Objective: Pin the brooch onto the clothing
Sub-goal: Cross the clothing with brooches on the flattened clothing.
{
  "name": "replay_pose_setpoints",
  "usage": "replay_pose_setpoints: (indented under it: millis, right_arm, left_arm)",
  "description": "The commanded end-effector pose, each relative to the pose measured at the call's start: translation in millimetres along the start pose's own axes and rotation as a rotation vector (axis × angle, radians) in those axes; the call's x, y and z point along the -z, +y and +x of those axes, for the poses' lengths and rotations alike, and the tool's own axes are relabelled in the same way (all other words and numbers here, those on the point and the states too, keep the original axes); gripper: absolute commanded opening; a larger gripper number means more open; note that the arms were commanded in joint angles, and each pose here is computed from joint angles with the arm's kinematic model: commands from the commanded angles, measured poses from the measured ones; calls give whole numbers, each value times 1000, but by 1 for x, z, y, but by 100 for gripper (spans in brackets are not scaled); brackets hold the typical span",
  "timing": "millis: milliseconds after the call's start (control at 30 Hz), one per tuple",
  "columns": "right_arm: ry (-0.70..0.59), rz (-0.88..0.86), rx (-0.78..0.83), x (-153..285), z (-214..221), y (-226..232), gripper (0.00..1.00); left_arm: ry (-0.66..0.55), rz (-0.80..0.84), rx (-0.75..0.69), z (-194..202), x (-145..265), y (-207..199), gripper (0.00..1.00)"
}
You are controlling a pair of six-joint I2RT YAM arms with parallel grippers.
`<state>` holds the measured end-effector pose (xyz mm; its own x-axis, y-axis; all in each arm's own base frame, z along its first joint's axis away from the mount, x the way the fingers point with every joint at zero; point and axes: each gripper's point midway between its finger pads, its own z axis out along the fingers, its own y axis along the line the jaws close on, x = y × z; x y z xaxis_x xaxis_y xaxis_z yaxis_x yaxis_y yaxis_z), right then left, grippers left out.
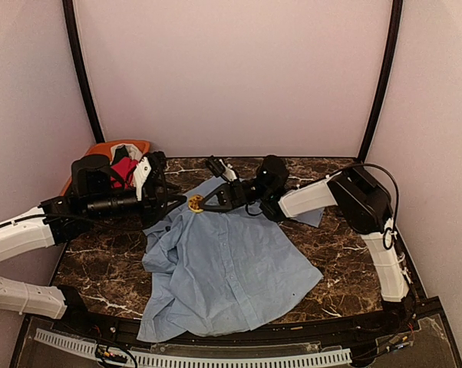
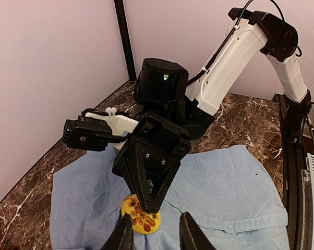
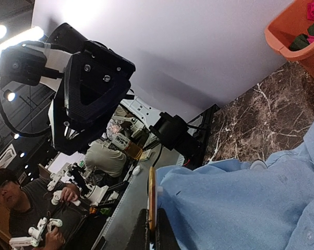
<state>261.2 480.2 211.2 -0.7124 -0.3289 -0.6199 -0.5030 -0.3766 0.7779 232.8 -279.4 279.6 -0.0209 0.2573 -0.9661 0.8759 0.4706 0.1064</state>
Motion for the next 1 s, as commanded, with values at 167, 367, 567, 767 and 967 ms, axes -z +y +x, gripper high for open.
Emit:
replay_pose_setpoints:
  millis: [167, 367, 567, 767, 967]
  right_arm:
    - [98, 92, 437, -1, -15, 24, 0]
    - [147, 244, 651, -3, -14, 15, 0]
    - [227, 456, 952, -8, -7, 5, 0]
    - [413, 696, 1247, -16, 12, -11, 0]
    - [510, 945, 1497, -16, 21, -14, 0]
  left_arm:
    - [-72, 40, -20, -30, 22, -10, 32]
    - [-38, 43, -56, -27, 29, -12, 34]
    - [48, 9, -113, -13, 33, -7, 38]
    - [87, -23, -157, -11, 39, -2, 41]
    - [124, 12, -181, -4, 37, -6, 42]
